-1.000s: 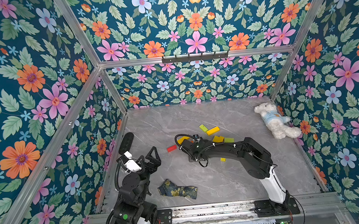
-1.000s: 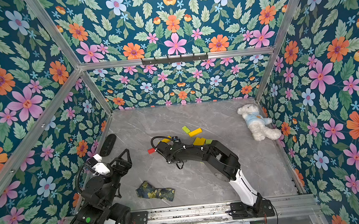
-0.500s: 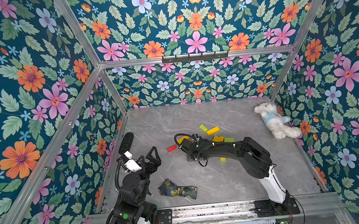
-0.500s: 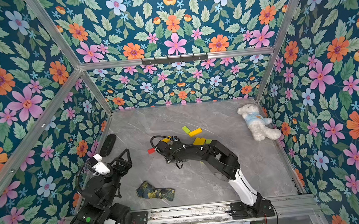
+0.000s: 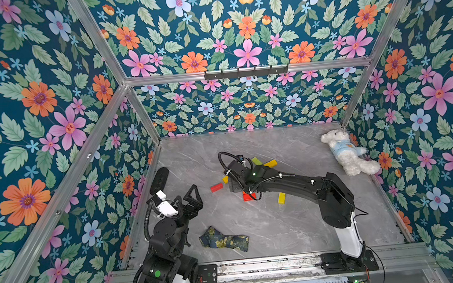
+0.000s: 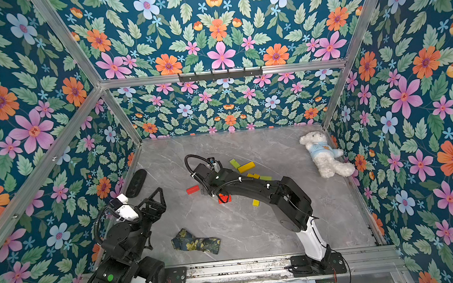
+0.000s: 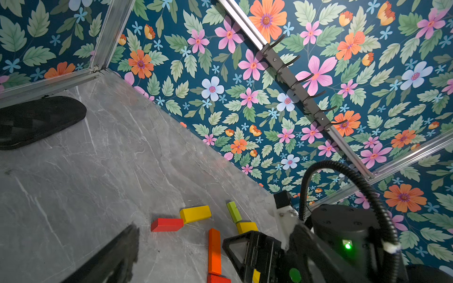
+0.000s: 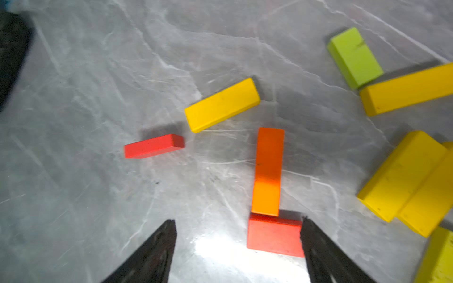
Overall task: Assemble the letter h with building blocks
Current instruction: Pick up the building block from the center of the board.
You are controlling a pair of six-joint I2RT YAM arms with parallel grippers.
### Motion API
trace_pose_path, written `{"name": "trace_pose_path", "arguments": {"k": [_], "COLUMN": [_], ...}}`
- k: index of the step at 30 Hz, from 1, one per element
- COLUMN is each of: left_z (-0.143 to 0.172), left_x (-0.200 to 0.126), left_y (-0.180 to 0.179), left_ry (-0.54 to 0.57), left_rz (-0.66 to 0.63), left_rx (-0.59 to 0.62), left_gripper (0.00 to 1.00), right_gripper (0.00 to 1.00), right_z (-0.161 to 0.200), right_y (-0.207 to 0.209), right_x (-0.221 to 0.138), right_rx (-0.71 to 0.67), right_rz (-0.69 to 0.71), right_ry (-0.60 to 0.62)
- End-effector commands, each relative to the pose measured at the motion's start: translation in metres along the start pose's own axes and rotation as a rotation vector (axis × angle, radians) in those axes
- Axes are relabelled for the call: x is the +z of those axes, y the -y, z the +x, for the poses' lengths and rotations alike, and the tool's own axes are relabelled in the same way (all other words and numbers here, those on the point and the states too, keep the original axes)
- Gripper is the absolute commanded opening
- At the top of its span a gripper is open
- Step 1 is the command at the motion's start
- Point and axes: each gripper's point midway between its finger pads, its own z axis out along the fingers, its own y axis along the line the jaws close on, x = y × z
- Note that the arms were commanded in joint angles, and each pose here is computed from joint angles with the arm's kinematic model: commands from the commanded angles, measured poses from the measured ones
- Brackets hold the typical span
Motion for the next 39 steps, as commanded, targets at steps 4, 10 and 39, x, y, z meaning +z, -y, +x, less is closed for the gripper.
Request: {"name": "trace_pose_path", "arguments": {"k": [4,10,39], "left_z": [-0.015,-0.018,-0.023], "left_x": [-0.003,-0.006,-0.009], "left_y": [0.010,0.012,0.010], "left_ry": [0.034,0.031,0.041], "left_rz": [0.019,0.015,-0.010], "left_rx": [0.000,0.006,0.020], "left_gripper": [1.00,1.00,1.00], "right_gripper": [0.78,0.69,0.66], "right_z": [-0.006,-0.023,0.021], "right_y": [-0.062,-0.091,-0.091], "right_x": [0.021,0.050,0.084], "right_rx": [-0.109,-0.131,-0.192], "right_rz": [-0.188,-0.270,-0.380], "right_ry": [-0.030,-0.029,-0.171]}}
